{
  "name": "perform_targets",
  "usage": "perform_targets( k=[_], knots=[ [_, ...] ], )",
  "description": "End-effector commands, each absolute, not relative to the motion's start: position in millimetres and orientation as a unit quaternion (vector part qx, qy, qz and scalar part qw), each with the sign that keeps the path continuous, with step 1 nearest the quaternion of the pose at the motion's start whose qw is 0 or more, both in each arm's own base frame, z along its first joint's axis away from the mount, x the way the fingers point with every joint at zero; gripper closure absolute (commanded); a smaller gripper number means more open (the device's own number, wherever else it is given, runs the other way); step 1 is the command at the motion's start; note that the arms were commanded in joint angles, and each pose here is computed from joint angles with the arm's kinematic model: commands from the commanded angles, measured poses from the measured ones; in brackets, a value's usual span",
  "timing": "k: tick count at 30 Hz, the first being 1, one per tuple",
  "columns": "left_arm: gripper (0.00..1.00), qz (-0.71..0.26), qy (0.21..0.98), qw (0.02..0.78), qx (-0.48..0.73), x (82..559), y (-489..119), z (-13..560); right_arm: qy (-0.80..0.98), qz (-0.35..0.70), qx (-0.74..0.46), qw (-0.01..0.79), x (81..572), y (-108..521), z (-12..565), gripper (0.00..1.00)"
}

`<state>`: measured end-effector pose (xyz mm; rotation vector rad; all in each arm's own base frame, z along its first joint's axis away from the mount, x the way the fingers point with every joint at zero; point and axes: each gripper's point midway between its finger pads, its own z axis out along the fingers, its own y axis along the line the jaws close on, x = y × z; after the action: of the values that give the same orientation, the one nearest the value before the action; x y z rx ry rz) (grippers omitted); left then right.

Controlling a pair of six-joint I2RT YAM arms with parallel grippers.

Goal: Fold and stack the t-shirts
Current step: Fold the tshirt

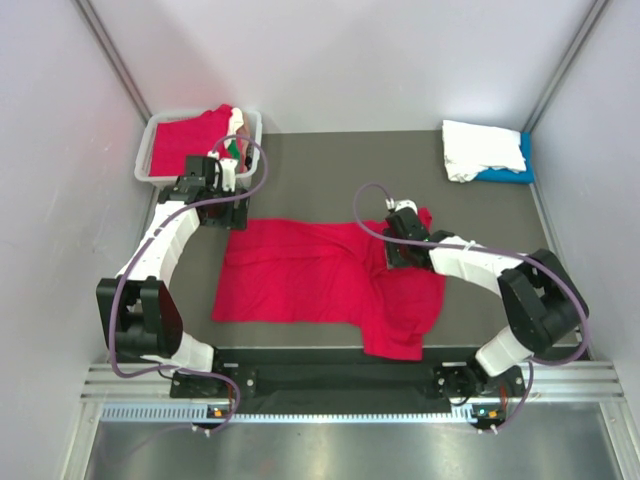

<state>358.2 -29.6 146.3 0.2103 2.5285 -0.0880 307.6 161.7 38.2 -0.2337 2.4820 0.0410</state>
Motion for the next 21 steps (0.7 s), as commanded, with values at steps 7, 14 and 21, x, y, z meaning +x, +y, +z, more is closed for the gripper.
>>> perform_targets(
  k=[7,14,21],
  knots=[
    [0.15,-0.028,0.946,0.312,0.086,357.3,-29.1,160.1,0.935,0.038,-0.048,0.350,341.1,156.7,55.5,0.54],
    [0.15,-0.031,0.946,0.311,0.087,357.3,-30.2,158.4,0.928,0.045,-0.047,0.368,359.6,164.6,77.9,0.53],
    [0.15,-0.028,0.946,0.311,0.087,355.1,-28.8,156.9,0.935,0.041,-0.050,0.348,364.2,167.8,57.5,0.55]
  ],
)
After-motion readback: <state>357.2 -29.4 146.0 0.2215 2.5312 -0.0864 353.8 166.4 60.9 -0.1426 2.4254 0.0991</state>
